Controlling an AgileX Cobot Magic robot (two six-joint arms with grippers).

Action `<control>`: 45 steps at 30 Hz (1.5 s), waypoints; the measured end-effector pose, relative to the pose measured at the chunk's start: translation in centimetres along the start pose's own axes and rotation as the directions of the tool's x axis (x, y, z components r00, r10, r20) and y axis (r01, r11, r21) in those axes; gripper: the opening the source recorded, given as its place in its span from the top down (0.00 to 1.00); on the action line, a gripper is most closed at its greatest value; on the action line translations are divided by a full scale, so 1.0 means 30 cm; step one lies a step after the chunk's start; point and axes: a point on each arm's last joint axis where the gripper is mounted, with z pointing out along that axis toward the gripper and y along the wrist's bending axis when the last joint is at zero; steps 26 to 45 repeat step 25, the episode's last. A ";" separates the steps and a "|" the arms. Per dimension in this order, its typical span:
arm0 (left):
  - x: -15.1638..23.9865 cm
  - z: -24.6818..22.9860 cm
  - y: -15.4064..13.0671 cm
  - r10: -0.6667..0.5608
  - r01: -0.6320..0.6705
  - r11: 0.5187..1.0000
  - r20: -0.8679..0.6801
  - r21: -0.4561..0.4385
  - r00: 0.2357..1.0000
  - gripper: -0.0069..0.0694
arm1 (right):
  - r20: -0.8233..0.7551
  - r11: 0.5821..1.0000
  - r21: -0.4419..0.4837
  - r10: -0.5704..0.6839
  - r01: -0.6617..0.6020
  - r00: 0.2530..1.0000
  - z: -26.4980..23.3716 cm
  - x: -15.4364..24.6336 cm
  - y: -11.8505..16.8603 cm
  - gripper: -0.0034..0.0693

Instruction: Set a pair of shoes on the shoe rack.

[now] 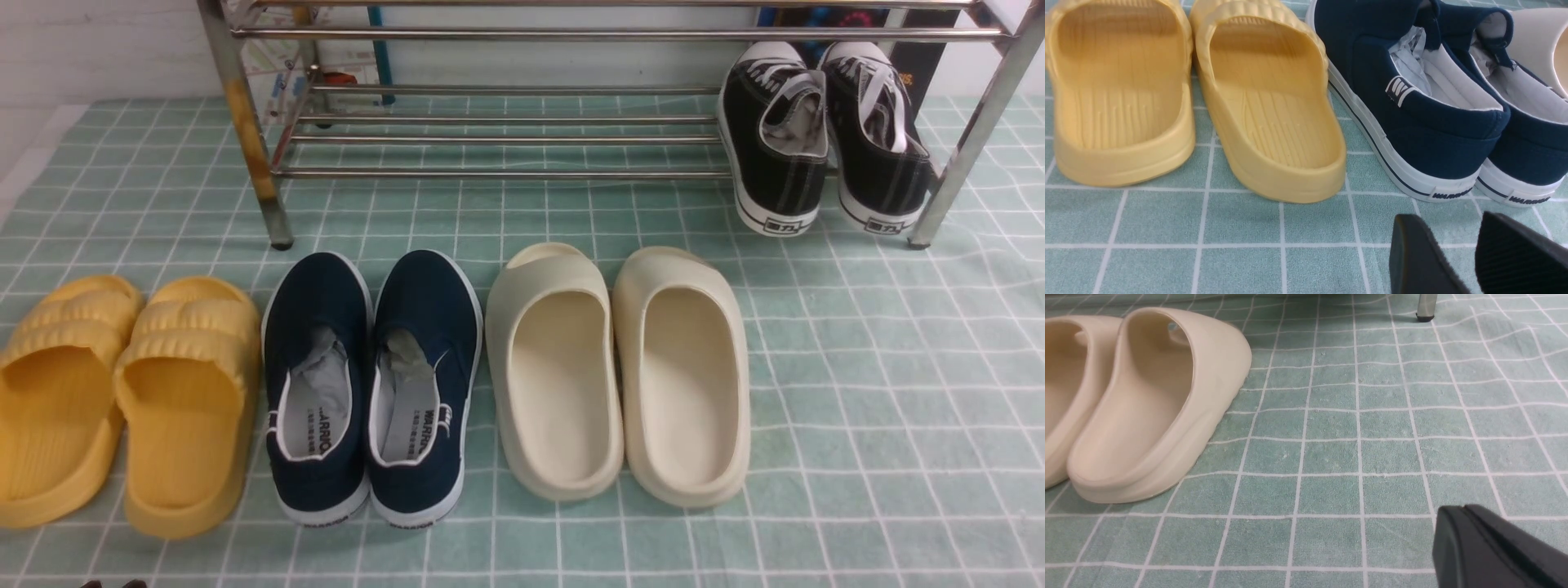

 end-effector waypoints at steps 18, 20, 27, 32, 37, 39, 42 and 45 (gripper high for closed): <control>0.000 0.000 0.000 0.000 0.000 1.000 0.000 0.000 1.000 0.60 | 0.000 1.000 0.000 0.000 0.000 1.000 0.000 0.000 0.000 0.92; 0.000 0.000 0.000 0.000 0.000 1.000 0.000 0.000 1.000 0.60 | 0.000 1.000 0.000 0.000 0.000 1.000 0.000 0.000 0.000 0.92; 0.000 0.000 0.000 0.000 0.000 1.000 0.000 0.000 1.000 0.60 | 0.000 1.000 0.000 0.000 0.000 1.000 0.000 0.000 0.000 0.91; 0.000 0.000 0.000 0.000 0.000 1.000 0.000 0.000 1.000 0.60 | 0.000 1.000 0.000 0.000 0.000 1.000 0.000 0.000 0.000 0.91; 0.000 0.000 0.000 0.000 0.000 1.000 0.000 0.000 1.000 0.60 | 0.000 1.000 0.000 0.000 0.000 1.000 0.000 0.000 0.000 0.91; 0.000 0.000 0.000 0.000 0.000 1.000 0.000 0.000 1.000 0.60 | 0.000 1.000 0.000 0.000 0.000 1.000 0.000 0.000 0.000 0.91; 0.000 0.000 0.000 0.000 0.000 1.000 0.000 0.000 1.000 0.60 | 0.000 1.000 0.000 0.000 0.000 1.000 0.000 0.000 0.000 0.91; 0.000 0.000 0.000 0.000 0.000 1.000 0.000 0.000 1.000 0.60 | 0.000 1.000 0.000 0.000 0.000 1.000 0.000 0.000 0.000 0.91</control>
